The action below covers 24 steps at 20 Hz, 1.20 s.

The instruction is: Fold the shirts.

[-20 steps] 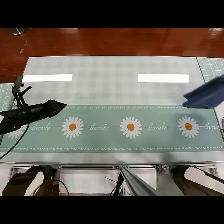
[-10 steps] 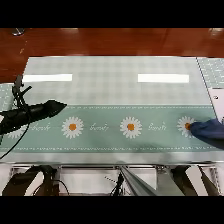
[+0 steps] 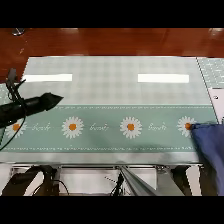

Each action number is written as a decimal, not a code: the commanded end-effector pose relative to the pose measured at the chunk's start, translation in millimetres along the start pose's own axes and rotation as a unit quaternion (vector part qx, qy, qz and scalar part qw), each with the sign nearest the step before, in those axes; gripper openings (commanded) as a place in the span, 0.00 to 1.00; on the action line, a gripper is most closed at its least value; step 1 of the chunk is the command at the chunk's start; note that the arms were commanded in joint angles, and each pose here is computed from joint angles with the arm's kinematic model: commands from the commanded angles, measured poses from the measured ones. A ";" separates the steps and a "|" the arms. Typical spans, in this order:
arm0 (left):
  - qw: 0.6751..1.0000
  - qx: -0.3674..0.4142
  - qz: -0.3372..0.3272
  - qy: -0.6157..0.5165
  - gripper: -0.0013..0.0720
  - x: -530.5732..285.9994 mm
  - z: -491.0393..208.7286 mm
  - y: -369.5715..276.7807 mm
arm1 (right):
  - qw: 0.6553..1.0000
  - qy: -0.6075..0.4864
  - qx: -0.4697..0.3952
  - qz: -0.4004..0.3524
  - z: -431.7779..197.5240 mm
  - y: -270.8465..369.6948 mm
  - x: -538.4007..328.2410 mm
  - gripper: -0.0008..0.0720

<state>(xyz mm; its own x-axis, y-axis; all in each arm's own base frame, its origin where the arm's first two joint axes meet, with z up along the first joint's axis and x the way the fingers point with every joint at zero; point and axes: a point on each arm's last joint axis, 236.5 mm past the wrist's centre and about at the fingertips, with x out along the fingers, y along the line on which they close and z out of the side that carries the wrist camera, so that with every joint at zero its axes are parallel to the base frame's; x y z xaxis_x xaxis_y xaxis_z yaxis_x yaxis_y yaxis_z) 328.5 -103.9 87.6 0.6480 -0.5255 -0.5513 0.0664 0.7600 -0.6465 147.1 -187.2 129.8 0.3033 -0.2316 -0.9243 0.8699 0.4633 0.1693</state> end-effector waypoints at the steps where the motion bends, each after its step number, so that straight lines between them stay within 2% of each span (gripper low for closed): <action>1: 0.998 0.043 -0.034 -0.019 0.06 -10.5 54.4 -46.0 | 0.934 -0.164 -0.035 0.314 65.7 147.6 -66.6 0.04; 3: 0.992 0.097 -0.074 -0.022 0.06 -16.5 86.4 -99.9 | 0.891 -0.187 -0.075 0.407 58.9 206.3 -99.6 0.04; 5: 0.982 0.152 -0.114 -0.021 0.05 -13.3 96.5 -156.0 | 0.876 -0.132 -0.187 0.425 2.8 255.0 -90.0 0.04; 7: 0.970 0.217 -0.110 0.012 0.05 7.9 73.3 -180.9 | 0.863 -0.048 -0.333 0.378 -74.4 283.4 -50.3 0.04; 8: 0.969 0.231 -0.080 0.039 0.05 24.1 55.2 -174.0 | 0.858 -0.007 -0.397 0.326 -111.0 285.9 -23.1 0.04; 10: 0.970 0.228 -0.008 0.090 0.06 46.8 22.1 -142.5 | 0.844 0.028 -0.488 0.222 -153.9 286.8 24.3 0.04; 12: 0.969 0.210 0.021 0.126 0.06 56.7 -2.5 -117.7 | 0.817 0.042 -0.554 0.153 -167.5 298.1 53.9 0.04; 14: 0.966 0.209 0.070 0.135 0.06 68.0 -8.3 -76.9 | 0.821 0.080 -0.553 0.118 -176.9 306.7 80.9 0.04; 16: 0.969 0.160 0.106 0.156 0.06 73.2 -19.4 -40.3 | 0.836 0.118 -0.527 0.095 -190.6 305.5 108.0 0.04; 19: 0.969 0.140 0.128 0.159 0.06 80.2 -22.2 -17.4 | 0.835 0.155 -0.520 0.086 -208.2 304.9 130.3 0.04; 24: 0.965 0.139 0.136 0.175 0.06 82.3 -28.2 -9.9 | 0.842 0.147 -0.511 0.096 -207.0 311.8 130.5 0.04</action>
<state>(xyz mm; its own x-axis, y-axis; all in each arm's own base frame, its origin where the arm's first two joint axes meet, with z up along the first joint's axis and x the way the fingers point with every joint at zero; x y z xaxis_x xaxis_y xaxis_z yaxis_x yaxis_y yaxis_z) 361.4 -170.4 42.0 0.3930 -0.3708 -0.8414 0.1778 0.9285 -0.3261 376.2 101.7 -3.7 0.1689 0.0848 -0.9820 -0.0300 0.9963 0.0809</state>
